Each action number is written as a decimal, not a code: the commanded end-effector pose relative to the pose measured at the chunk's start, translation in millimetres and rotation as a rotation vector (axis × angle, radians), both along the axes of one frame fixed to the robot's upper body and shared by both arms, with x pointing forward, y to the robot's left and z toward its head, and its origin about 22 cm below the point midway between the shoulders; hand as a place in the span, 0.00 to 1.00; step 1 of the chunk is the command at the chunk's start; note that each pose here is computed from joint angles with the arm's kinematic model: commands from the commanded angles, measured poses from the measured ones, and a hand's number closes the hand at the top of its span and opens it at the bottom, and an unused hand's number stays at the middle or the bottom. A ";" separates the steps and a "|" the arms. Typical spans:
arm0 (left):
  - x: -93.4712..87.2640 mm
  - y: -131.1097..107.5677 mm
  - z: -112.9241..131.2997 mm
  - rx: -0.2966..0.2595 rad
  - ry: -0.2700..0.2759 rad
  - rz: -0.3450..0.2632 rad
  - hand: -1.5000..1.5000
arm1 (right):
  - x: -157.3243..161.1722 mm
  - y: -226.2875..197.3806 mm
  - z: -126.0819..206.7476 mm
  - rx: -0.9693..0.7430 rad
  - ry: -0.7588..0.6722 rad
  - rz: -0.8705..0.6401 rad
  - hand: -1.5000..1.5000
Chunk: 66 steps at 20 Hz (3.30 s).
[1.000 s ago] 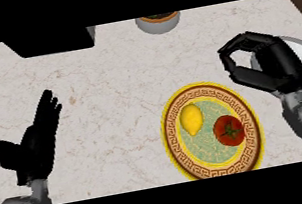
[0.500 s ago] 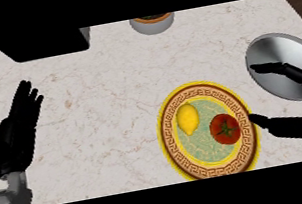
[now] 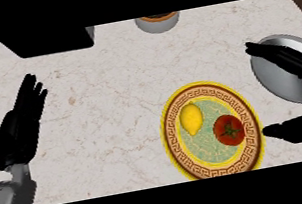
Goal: Pick the lemon from the plate and place it in the pan
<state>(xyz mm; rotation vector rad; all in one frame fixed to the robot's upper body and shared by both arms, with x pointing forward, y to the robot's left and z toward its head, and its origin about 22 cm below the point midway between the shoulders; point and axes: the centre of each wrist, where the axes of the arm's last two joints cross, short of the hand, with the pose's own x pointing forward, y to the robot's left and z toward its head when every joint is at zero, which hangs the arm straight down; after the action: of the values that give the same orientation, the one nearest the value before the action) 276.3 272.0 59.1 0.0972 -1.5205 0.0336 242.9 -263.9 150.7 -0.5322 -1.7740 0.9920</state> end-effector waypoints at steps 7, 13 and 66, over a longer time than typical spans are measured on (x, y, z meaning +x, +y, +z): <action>7.1 8.1 5.1 0.018 0.001 -0.012 0.50 | 31.2 64.3 11.1 -0.417 0.190 0.009 0.00; 2.7 2.6 -8.4 -0.022 -0.005 -0.005 0.50 | 39.0 86.5 -1.3 -0.623 0.439 0.085 0.00; 3.9 1.9 -16.2 -0.001 -0.002 -0.002 0.50 | 62.4 188.4 -110.9 -0.829 0.430 -0.017 0.00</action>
<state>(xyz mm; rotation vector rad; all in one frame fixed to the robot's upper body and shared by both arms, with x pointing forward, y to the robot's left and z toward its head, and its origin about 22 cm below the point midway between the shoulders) 285.1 269.7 56.3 0.1008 -1.5199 0.0386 300.9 -74.6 52.9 -0.7690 -0.9417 1.6879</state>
